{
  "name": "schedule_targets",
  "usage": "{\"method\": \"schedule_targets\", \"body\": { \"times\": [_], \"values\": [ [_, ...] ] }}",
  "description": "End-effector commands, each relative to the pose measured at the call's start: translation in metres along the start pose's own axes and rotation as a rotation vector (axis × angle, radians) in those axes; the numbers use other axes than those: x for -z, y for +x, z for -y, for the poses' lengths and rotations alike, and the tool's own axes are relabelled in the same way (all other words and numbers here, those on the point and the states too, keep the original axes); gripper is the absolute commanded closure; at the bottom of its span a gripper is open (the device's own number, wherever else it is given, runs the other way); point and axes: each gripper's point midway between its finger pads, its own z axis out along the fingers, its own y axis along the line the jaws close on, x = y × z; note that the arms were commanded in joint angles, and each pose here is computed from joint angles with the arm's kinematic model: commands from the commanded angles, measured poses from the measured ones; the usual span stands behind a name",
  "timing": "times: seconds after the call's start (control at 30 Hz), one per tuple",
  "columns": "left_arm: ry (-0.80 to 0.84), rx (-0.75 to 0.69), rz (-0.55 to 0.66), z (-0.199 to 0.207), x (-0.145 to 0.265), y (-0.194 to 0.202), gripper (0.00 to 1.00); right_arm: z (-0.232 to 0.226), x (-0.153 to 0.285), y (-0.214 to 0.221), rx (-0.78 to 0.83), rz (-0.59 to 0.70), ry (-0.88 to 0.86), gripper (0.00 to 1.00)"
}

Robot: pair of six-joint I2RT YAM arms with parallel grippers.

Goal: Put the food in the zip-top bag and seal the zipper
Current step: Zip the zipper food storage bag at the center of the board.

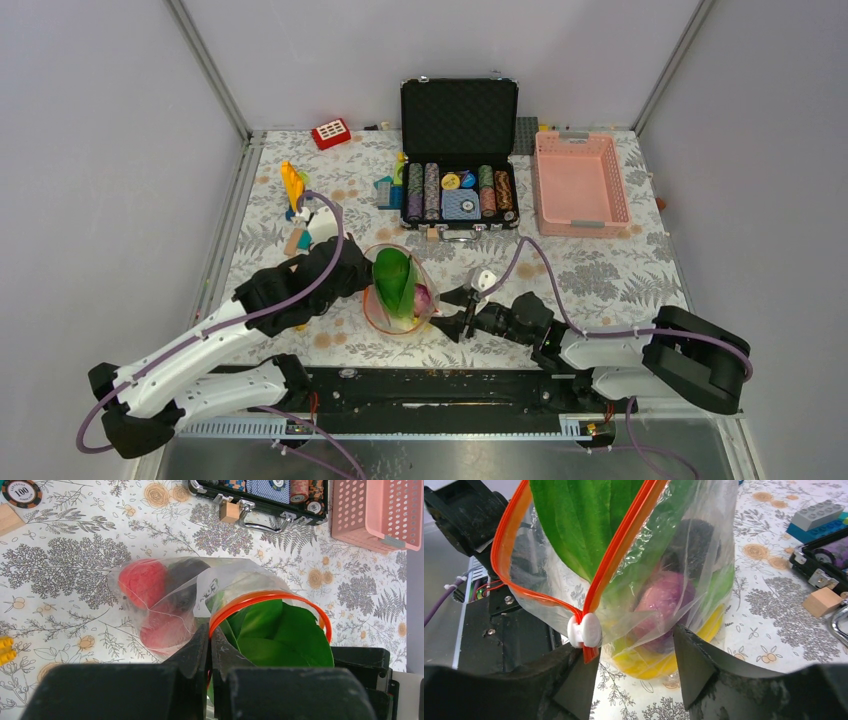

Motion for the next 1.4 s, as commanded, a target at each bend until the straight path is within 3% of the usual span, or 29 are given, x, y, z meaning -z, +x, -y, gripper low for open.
{"method": "schedule_targets", "body": {
  "times": [0.0, 0.13, 0.23, 0.43, 0.63, 0.8, 0.9, 1.03, 1.07, 1.23, 1.37],
  "values": [
    [-0.001, 0.033, 0.037, 0.001, -0.001, -0.008, 1.0, -0.01, -0.01, -0.035, 0.012, 0.133, -0.069, 0.42],
    [-0.016, 0.045, 0.041, -0.003, -0.002, -0.008, 1.0, -0.011, -0.009, -0.035, 0.01, 0.13, -0.08, 0.69],
    [-0.025, 0.052, 0.047, -0.007, -0.002, -0.009, 1.0, -0.009, -0.005, -0.039, 0.014, 0.14, -0.067, 0.84],
    [-0.044, 0.049, 0.047, -0.012, -0.002, -0.01, 1.0, -0.007, 0.001, -0.053, 0.007, 0.161, -0.039, 1.0],
    [-0.066, 0.043, 0.045, -0.018, -0.001, -0.01, 0.99, 0.007, 0.007, -0.065, -0.026, 0.131, 0.056, 1.0],
    [-0.106, 0.016, 0.035, -0.029, 0.002, -0.009, 0.81, 0.02, 0.016, -0.071, -0.075, 0.048, 0.162, 1.0],
    [-0.08, -0.026, 0.029, -0.029, 0.008, -0.011, 0.57, 0.021, 0.02, -0.064, -0.087, -0.038, 0.176, 1.0],
    [-0.01, -0.082, 0.03, -0.021, 0.019, -0.017, 0.09, 0.021, 0.021, -0.061, -0.099, -0.102, 0.188, 1.0],
    [0.014, -0.096, 0.032, -0.018, 0.022, -0.019, 0.05, 0.023, 0.021, -0.059, -0.102, -0.123, 0.2, 1.0],
    [0.103, -0.116, 0.067, -0.005, 0.037, -0.032, 0.06, 0.032, 0.024, -0.055, -0.105, -0.166, 0.249, 1.0],
    [0.262, -0.133, 0.085, 0.025, 0.044, -0.038, 0.23, 0.035, 0.029, -0.055, -0.096, -0.167, 0.261, 1.0]
  ]
}}
